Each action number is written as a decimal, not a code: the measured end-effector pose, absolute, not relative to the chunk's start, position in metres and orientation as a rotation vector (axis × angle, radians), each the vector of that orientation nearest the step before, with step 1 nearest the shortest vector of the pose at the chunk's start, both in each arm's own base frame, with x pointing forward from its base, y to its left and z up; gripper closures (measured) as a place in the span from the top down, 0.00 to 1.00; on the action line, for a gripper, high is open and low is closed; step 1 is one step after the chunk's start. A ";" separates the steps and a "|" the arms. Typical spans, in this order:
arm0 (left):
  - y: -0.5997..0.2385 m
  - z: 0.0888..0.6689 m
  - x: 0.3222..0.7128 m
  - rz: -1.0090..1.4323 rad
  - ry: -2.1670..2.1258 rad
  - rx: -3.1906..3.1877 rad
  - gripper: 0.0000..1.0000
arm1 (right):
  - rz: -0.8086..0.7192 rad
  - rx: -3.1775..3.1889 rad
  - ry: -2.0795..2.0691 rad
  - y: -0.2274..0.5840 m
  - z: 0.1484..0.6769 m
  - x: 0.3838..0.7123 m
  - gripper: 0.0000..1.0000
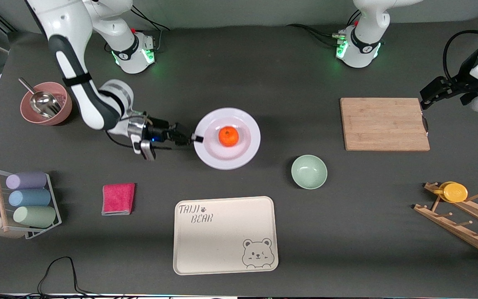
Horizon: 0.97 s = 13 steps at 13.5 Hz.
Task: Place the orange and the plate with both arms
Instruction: 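Slide the plate with the right gripper onto the bear tray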
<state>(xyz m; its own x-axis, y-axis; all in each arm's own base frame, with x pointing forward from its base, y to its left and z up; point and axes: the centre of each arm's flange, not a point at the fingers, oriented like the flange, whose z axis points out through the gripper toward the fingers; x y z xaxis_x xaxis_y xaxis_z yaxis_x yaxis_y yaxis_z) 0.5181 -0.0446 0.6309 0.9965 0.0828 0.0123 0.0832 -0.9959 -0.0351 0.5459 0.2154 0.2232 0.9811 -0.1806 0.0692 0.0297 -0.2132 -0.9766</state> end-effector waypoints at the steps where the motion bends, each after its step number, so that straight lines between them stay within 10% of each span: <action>1: -0.044 0.628 0.518 -0.009 -0.124 -3.102 1.00 | -0.178 -1.794 0.111 0.212 0.217 0.576 0.04; 6: -0.036 0.631 0.516 0.009 -0.119 -3.103 1.00 | -0.175 -1.812 0.155 0.205 0.223 0.708 0.04; 13: 0.014 0.637 0.514 0.026 -0.052 -3.120 1.00 | -0.289 -1.899 0.128 0.200 0.175 0.769 0.04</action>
<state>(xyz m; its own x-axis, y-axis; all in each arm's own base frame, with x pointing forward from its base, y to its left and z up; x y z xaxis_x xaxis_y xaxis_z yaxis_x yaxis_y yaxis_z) 0.5136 0.0141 0.6369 0.9993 0.0332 -0.0161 0.0328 -0.9992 -0.0215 0.7686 0.2001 0.1748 0.9637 -0.2290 0.1370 0.0524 -0.3413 -0.9385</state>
